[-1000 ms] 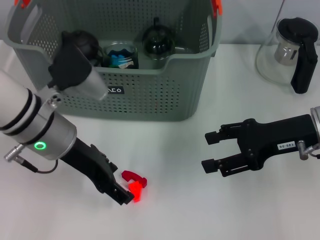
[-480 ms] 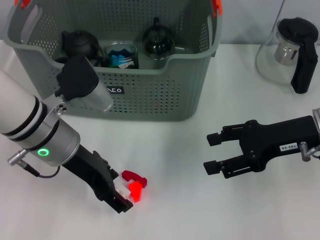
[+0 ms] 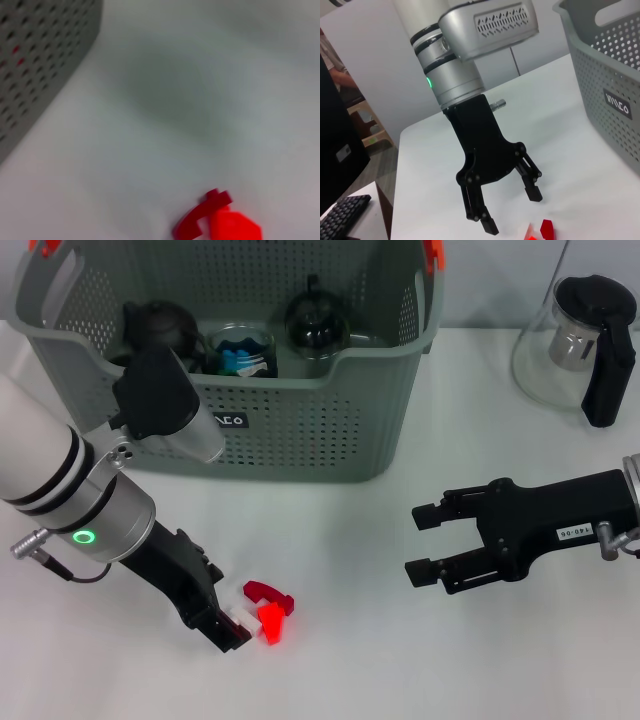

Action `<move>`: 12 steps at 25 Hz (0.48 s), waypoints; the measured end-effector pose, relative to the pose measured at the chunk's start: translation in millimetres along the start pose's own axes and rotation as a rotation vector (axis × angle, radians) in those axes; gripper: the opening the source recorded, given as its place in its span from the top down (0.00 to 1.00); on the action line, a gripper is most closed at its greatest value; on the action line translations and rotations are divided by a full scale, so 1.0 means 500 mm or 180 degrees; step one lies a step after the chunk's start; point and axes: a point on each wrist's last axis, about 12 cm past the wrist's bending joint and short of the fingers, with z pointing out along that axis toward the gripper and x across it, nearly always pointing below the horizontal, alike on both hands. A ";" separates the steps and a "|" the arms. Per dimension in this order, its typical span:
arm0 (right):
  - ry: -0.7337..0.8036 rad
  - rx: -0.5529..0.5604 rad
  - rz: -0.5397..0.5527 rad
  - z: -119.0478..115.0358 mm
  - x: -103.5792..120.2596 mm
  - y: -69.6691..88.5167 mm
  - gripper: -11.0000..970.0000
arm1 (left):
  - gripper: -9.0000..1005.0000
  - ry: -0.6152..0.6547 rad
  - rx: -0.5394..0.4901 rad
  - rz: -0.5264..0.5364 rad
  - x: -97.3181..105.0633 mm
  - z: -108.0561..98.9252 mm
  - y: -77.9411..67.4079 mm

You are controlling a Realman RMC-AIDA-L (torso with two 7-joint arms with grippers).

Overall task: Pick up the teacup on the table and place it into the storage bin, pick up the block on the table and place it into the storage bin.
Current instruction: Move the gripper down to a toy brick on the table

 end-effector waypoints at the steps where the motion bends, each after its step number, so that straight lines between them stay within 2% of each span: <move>1: -0.0001 0.0000 0.0001 0.000 0.000 0.000 0.11 | 0.08 0.0038 -0.0019 -0.0016 -0.001 0.001 0.000; 12: -0.0006 0.0006 -0.0021 0.001 -0.007 -0.002 0.11 | 0.08 0.0134 -0.0111 -0.0493 -0.025 0.010 -0.009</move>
